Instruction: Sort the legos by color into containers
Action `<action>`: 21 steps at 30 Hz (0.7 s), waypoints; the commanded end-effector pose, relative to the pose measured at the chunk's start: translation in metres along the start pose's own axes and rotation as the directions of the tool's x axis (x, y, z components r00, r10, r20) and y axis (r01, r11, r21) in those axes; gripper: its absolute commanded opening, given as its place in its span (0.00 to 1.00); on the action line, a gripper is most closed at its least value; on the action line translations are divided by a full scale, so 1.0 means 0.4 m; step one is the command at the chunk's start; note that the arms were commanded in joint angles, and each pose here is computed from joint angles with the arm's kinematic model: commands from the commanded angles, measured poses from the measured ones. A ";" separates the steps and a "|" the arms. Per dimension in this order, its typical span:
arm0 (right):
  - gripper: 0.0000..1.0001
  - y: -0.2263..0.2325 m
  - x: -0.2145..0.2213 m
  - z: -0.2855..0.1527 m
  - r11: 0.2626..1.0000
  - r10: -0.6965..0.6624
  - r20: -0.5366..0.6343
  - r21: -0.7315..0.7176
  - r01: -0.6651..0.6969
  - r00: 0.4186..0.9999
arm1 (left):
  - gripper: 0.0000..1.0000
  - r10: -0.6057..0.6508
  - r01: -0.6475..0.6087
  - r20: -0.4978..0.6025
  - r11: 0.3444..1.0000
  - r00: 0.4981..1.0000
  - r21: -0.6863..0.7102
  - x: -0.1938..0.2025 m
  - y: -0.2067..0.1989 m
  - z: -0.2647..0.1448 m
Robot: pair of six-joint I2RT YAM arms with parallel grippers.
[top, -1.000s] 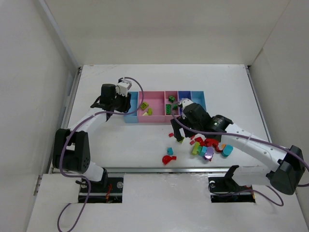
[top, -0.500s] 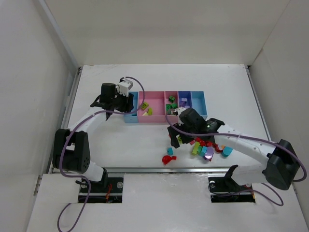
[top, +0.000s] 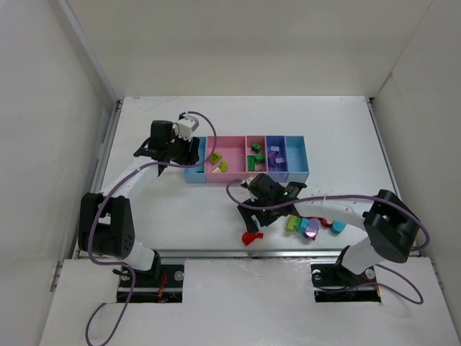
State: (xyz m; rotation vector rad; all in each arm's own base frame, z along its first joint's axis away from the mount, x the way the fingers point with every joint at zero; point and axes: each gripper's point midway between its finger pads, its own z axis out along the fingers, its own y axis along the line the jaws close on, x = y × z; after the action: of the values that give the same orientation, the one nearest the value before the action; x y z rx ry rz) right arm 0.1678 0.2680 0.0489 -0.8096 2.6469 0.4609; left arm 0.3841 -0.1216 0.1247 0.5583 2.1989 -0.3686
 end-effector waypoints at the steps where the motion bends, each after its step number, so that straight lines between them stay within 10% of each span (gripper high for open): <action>1: 0.86 0.028 -0.049 0.015 1.000 0.013 0.044 -0.027 -0.012 0.999 | 0.51 0.036 -0.035 0.044 0.999 0.998 -0.021 -0.054 0.003 -0.035; 17: 0.00 0.045 -0.141 0.012 0.999 -0.040 0.120 -0.021 0.043 0.992 | 0.52 0.056 -0.055 0.038 0.998 0.998 -0.035 -0.049 0.000 -0.067; 21: 0.00 0.061 -0.209 -0.040 0.994 -0.106 0.174 -0.014 0.110 0.979 | 0.52 0.077 -0.075 0.041 0.996 0.996 -0.057 -0.055 0.008 -0.080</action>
State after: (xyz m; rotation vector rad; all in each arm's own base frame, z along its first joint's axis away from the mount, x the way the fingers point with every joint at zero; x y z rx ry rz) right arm 0.1943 0.2983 0.0599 -0.8342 2.5815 0.4724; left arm 0.3739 -0.1126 0.1303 0.5826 2.2141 -0.3158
